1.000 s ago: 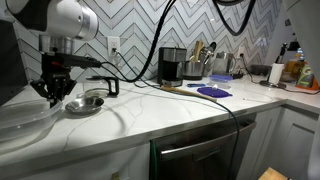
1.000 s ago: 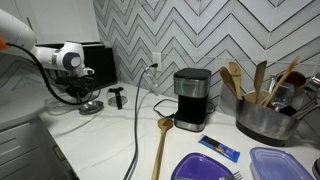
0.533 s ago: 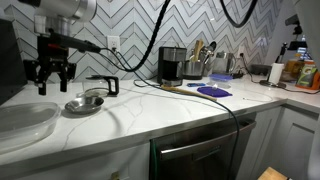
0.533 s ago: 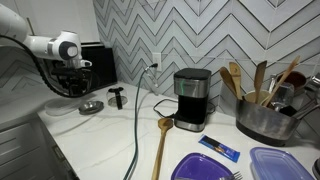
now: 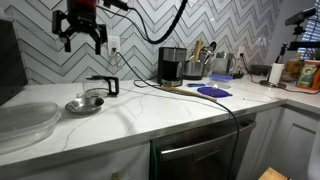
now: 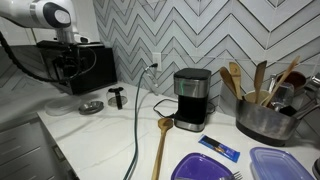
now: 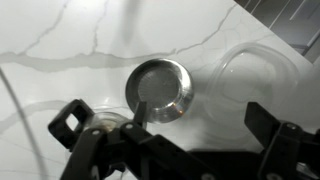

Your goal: Remove the clear bowl from the coffee maker top and move it to the left of the metallic plate on the counter top

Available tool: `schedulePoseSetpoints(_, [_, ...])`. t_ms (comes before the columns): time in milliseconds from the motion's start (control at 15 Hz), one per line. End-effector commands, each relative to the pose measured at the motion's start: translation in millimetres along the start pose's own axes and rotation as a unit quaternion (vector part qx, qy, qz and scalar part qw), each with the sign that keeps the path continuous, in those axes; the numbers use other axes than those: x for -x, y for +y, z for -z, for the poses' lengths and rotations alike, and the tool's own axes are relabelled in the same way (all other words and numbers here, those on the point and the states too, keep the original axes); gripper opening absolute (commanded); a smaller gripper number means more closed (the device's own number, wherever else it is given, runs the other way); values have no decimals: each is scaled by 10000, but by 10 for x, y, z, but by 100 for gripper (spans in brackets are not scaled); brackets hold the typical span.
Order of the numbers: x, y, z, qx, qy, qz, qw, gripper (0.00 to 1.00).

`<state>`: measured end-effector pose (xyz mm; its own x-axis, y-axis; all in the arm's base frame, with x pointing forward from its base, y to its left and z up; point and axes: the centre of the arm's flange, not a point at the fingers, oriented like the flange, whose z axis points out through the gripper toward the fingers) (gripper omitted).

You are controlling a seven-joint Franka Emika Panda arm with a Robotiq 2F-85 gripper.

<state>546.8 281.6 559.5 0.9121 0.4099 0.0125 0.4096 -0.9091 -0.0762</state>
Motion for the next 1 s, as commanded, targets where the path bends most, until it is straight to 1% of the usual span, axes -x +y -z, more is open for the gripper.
schedulePoseSetpoints(0, [714, 360, 172, 155, -76, -453, 9988, 100])
schedulePoseSetpoints(200, [1152, 600, 293, 216, 21, -745, 9970, 100])
schedulePoseSetpoints(400, [1591, 837, 410, 294, 241, -1162, 9925, 100])
schedulePoseSetpoints(533, [1849, 986, 485, 340, 361, -1264, 9907, 100])
schedulePoseSetpoints(667, [2033, 1103, 531, 308, 565, -1148, 9913, 100])
schedulePoseSetpoints(733, [1646, 1035, 612, 370, 310, -1204, 9915, 100])
schedulePoseSetpoints(800, [1722, 1062, 648, 377, 364, -1217, 9912, 100])
schedulePoseSetpoints(933, [1716, 1042, 676, 386, 394, -1199, 9912, 100])
